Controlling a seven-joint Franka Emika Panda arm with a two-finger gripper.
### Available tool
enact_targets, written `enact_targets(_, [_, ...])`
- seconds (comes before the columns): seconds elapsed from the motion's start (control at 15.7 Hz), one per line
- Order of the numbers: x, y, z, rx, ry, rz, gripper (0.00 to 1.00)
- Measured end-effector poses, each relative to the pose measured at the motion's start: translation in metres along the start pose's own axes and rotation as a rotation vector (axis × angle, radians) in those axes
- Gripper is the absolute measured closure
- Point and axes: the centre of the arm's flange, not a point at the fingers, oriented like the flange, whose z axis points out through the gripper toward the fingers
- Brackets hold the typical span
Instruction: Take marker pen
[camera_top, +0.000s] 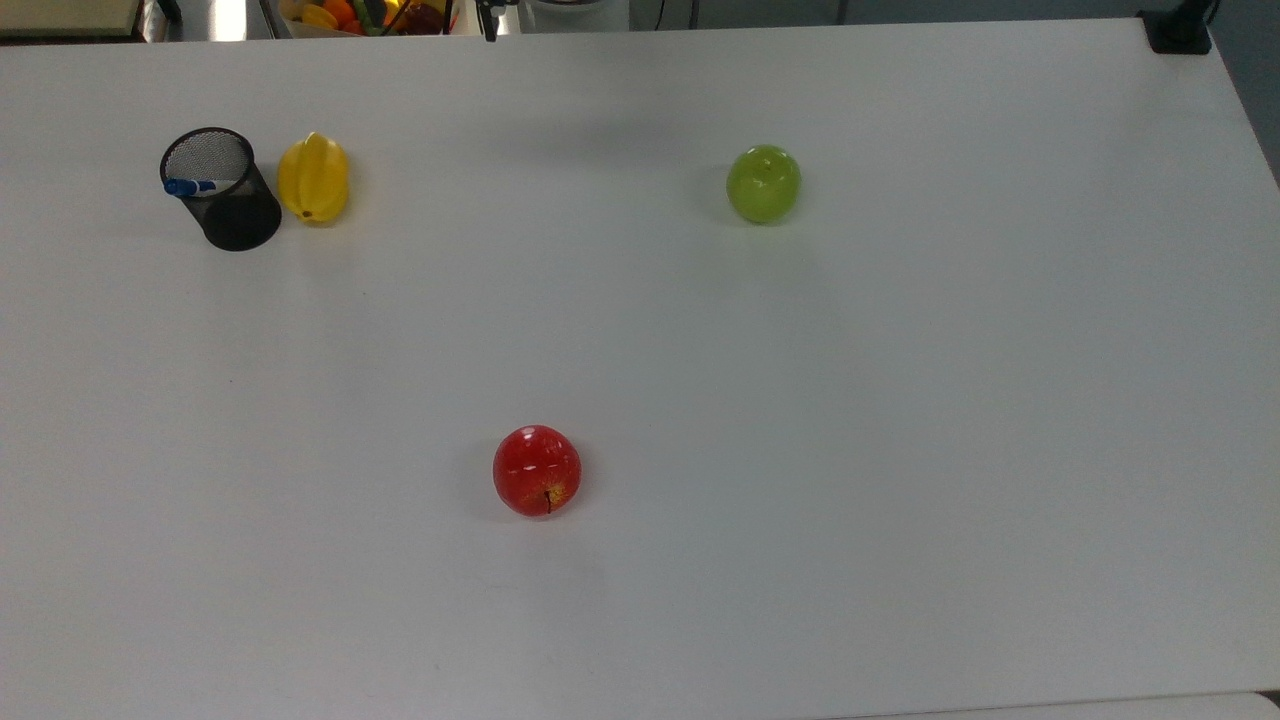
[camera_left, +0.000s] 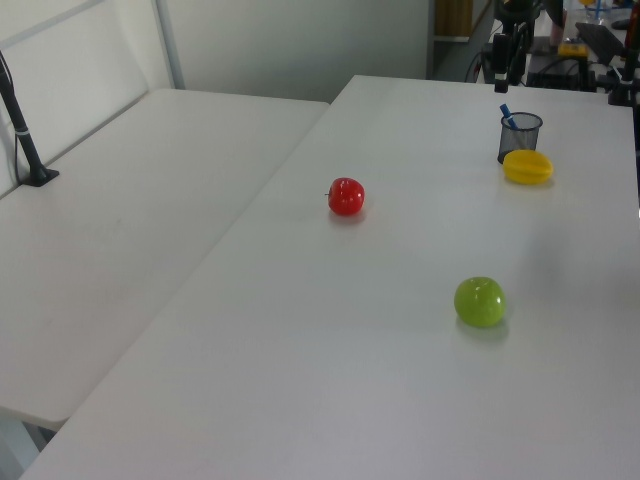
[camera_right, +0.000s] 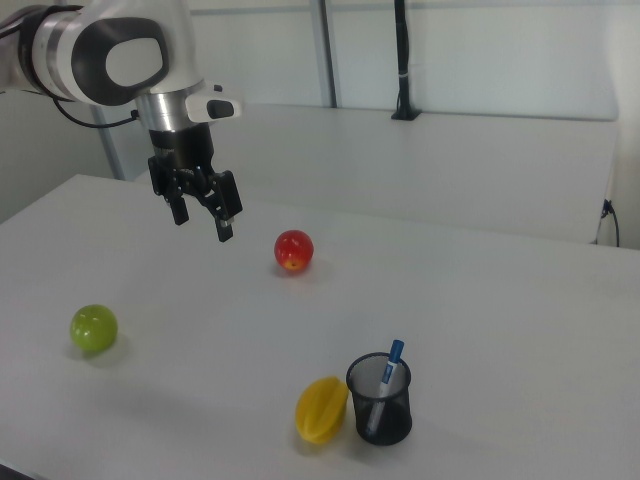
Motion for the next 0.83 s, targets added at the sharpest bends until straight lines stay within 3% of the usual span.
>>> enact_targets(0.83, [0.0, 0.011, -0.001, 0.0, 0.001, 0.019, 0.0])
